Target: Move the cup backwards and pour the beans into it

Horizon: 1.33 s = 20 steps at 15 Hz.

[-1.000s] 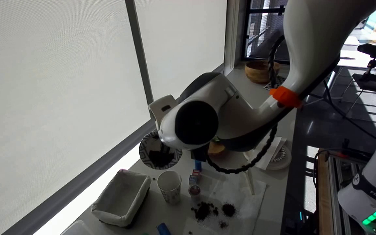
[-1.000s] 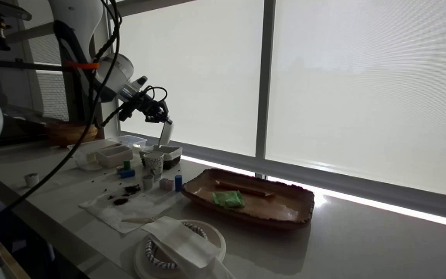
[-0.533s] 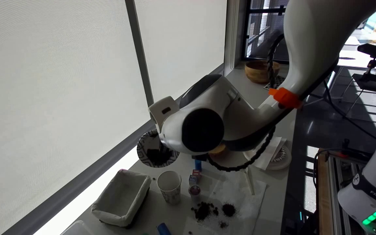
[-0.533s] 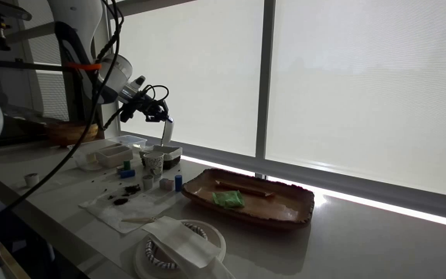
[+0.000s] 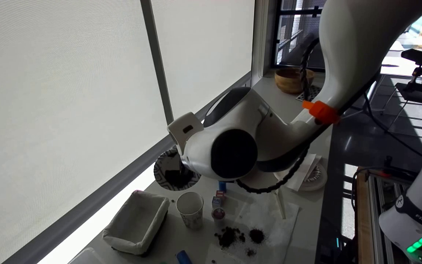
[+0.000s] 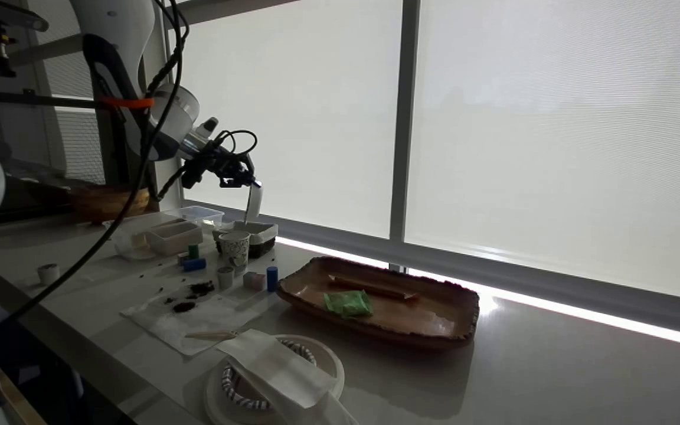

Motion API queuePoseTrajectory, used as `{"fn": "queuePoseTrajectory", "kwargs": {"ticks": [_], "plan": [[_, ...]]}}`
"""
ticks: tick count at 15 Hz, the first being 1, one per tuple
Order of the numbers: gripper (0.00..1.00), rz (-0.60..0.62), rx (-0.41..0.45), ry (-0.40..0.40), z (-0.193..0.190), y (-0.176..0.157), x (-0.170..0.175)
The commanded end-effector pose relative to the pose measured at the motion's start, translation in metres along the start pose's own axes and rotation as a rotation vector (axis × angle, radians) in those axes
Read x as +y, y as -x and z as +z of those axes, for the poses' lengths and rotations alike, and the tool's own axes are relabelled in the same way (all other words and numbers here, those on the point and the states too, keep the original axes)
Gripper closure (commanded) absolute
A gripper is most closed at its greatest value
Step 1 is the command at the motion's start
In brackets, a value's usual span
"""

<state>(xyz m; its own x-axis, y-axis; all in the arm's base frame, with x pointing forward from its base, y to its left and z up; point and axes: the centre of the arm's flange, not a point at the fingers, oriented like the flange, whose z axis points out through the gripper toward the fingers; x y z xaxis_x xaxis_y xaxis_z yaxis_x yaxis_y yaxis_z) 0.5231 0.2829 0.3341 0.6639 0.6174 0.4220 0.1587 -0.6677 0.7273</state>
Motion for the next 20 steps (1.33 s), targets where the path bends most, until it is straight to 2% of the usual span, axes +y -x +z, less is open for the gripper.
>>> {"fn": "queuePoseTrajectory", "kwargs": {"ticks": [1, 11, 20], "plan": [[0.99, -0.050, 0.023, -0.001, -0.008, 0.014, 0.000], [0.99, -0.216, 0.063, 0.006, -0.026, 0.014, -0.013], [0.99, -0.242, 0.094, 0.042, -0.025, 0.016, -0.014]]}}
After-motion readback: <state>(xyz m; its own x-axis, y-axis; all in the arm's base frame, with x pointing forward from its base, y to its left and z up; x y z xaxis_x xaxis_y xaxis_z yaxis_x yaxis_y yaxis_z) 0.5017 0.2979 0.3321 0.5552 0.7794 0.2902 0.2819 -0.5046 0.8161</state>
